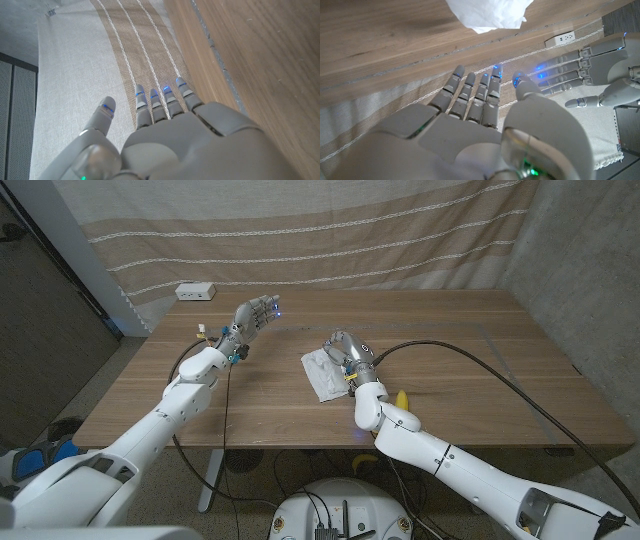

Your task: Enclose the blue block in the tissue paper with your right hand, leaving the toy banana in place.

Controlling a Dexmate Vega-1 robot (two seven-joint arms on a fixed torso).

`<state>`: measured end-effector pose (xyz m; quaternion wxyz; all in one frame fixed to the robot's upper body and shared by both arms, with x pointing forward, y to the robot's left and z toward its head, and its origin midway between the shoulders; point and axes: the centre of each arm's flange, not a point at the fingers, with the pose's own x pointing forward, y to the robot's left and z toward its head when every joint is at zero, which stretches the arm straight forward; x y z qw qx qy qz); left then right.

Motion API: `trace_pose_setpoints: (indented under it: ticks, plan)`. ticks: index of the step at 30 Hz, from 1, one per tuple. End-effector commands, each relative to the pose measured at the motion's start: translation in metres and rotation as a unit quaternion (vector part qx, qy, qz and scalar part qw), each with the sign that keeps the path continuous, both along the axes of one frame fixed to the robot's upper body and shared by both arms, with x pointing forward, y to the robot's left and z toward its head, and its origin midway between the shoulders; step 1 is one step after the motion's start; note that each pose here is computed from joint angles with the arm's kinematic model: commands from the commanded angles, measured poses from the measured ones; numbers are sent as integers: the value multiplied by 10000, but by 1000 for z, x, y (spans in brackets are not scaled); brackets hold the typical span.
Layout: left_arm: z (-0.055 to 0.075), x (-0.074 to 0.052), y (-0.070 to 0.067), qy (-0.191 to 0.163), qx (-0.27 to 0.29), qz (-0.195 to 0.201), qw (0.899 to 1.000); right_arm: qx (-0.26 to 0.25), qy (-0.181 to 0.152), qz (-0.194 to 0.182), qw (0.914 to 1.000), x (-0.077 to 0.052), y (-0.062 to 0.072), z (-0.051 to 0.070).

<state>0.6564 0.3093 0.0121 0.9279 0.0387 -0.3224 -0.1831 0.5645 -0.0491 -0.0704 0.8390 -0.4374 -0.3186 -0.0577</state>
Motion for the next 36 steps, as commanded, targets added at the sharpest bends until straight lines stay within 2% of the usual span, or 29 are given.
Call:
trace_pose_setpoints:
  ticks: [1, 18, 36]
  plan:
    - [-2, -10, -3, -20, 171, -87, 9998, -276, -146, -197, 9993, -21, -18, -20]
    - [-10, -26, -8, -64, 152, -65, 9998, -1037, -47, -247, 9943, -37, -37, -35]
    - [-13, -30, -9, -102, 58, -64, 9999, -1620, 61, -433, 9858, -46, -53, -42]
